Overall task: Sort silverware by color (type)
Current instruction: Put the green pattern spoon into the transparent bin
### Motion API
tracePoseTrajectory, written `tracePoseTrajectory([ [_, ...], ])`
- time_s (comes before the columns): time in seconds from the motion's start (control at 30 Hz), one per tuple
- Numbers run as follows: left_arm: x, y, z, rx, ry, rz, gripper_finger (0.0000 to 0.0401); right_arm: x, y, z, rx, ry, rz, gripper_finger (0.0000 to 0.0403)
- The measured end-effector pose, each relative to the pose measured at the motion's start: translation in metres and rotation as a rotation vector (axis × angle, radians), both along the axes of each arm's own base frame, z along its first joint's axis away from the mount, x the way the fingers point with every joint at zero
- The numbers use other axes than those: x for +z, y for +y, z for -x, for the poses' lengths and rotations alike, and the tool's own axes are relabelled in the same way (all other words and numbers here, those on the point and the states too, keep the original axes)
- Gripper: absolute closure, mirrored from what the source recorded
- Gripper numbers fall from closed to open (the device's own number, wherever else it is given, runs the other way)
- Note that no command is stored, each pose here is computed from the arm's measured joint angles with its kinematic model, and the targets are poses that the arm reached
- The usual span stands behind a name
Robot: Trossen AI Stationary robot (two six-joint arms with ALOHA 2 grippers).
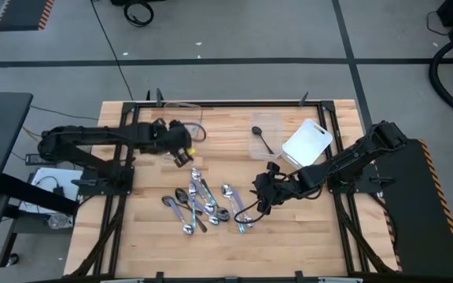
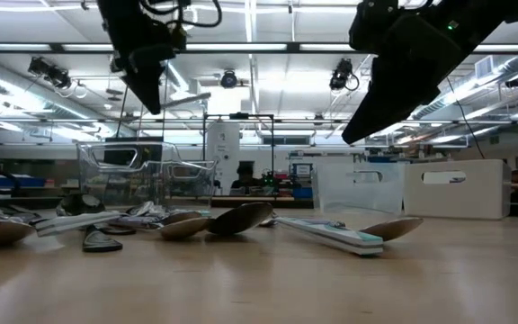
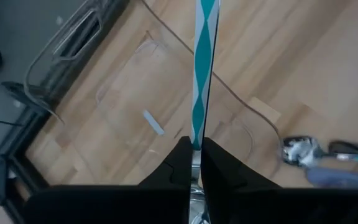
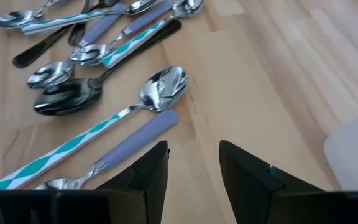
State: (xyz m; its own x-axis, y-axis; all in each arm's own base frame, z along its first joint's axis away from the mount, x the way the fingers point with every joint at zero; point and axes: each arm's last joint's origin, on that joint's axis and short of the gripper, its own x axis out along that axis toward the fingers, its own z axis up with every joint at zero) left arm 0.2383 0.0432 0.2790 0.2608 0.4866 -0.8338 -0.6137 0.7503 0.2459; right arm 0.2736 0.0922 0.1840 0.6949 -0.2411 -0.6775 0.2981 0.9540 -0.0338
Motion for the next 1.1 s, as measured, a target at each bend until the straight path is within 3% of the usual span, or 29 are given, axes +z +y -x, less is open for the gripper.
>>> tracePoseTrajectory([
  [0.13, -0.005, 0.026, 0.001, 0.022, -0.038, 0.051, 0.0375, 0.0, 0.0, 0.0, 0.002, 0.0, 0.01, 0.025],
  [0.47, -0.05, 0.071, 0.023, 0.159, -0.064, 0.155, 0.0375, 0.002, 0.0, -0.002, 0.039, -0.015, 0.047, 0.025],
  [0.83, -0.094, 0.077, 0.046, 0.257, -0.054, 0.287, 0.0374, 0.011, -0.011, -0.016, 0.144, -0.093, 0.056, 0.025],
  [1.1, -0.104, 0.072, 0.049, 0.279, -0.054, 0.312, 0.037, 0.015, -0.026, -0.025, 0.212, -0.129, 0.059, 0.025],
])
